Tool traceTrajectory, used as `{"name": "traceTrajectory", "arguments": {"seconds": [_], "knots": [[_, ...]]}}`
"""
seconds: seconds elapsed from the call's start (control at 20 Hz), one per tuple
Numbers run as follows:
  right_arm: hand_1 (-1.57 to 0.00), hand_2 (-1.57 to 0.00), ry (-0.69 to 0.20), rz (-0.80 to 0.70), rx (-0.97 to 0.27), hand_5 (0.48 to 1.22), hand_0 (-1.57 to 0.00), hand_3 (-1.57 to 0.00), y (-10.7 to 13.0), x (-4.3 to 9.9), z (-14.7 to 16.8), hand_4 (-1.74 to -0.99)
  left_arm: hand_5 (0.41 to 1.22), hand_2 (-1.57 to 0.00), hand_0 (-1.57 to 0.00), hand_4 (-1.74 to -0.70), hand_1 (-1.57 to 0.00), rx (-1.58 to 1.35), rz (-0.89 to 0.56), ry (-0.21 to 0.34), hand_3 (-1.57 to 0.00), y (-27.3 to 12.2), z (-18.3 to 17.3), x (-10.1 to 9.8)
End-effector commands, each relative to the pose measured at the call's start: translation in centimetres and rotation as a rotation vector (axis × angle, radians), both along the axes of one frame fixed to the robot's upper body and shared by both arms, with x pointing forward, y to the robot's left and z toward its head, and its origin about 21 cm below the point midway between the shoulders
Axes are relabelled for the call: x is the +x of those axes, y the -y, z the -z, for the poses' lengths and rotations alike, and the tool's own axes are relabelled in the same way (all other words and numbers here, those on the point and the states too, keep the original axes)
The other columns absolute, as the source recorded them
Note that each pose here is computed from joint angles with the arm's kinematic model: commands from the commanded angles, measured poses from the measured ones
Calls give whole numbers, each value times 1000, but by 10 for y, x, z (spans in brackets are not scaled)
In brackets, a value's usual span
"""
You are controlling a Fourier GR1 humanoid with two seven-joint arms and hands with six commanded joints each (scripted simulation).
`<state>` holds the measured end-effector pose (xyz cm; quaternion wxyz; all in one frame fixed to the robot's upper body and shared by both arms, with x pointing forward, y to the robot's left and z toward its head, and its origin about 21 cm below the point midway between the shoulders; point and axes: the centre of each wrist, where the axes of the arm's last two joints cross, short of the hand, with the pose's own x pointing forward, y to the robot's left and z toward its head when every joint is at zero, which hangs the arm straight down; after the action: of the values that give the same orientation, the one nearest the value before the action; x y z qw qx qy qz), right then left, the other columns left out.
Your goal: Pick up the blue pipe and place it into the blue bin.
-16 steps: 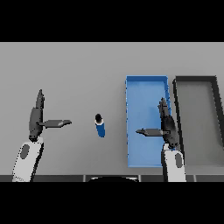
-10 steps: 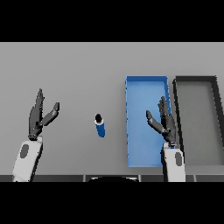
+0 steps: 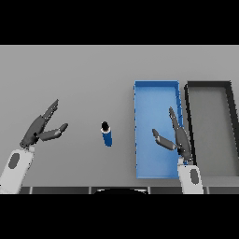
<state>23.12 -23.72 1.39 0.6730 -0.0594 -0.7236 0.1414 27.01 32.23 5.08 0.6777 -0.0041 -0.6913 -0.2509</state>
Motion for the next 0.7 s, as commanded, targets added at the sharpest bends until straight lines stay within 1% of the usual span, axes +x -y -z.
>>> {"name": "traceTrajectory", "arguments": {"seconds": [0.0,0.1,0.15,0.2,0.3,0.35,0.4,0.5,0.55,0.6,0.65], "knots": [[1,1,-6,-4,2,598,1,1,-3,-1,2,-1186,596,1,1,-1090,1,-2,45,-12,1,1,3,-5],[1,1,21,-25,3,605,1,1,-3,0,1,-1193,567,1,1,-1096,1,-7,133,-29,1,11,6,-12],[1,1,11,-36,6,607,1,1,-2,-2,3,-1198,554,1,1,-1102,1,-13,172,-41,1,14,5,-18],[1,1,12,-30,4,609,1,1,-4,2,-1,-1201,534,1,1,-1111,1,-4,197,-61,1,18,5,-20],[1,1,-3,-29,-1,611,1,1,-6,2,2,-1208,503,1,1,-1141,1,-10,264,-97,1,36,8,-24],[1,1,3,-34,-4,612,1,1,-5,-1,4,-1208,497,1,1,-1158,1,-21,296,-91,1,46,9,-28],[1,1,18,-37,-3,613,1,1,-7,-2,2,-1211,490,1,1,-1170,1,-14,317,-96,1,55,14,-31],[1,1,13,-42,4,615,1,1,-9,-4,2,-1217,475,1,1,-1176,1,10,326,-99,1,66,19,-32],[1,1,17,-35,6,618,1,1,-6,-4,0,-1221,469,1,1,-1181,1,14,334,-92,1,71,23,-31],[1,1,12,-38,6,619,1,1,-10,-3,-1,-1223,466,1,1,-1186,1,0,345,-79,1,79,27,-32],[1,1,7,-36,9,620,1,1,-11,-4,1,-1223,464,1,1,-1186,1,0,344,-81,1,85,31,-32]]}}
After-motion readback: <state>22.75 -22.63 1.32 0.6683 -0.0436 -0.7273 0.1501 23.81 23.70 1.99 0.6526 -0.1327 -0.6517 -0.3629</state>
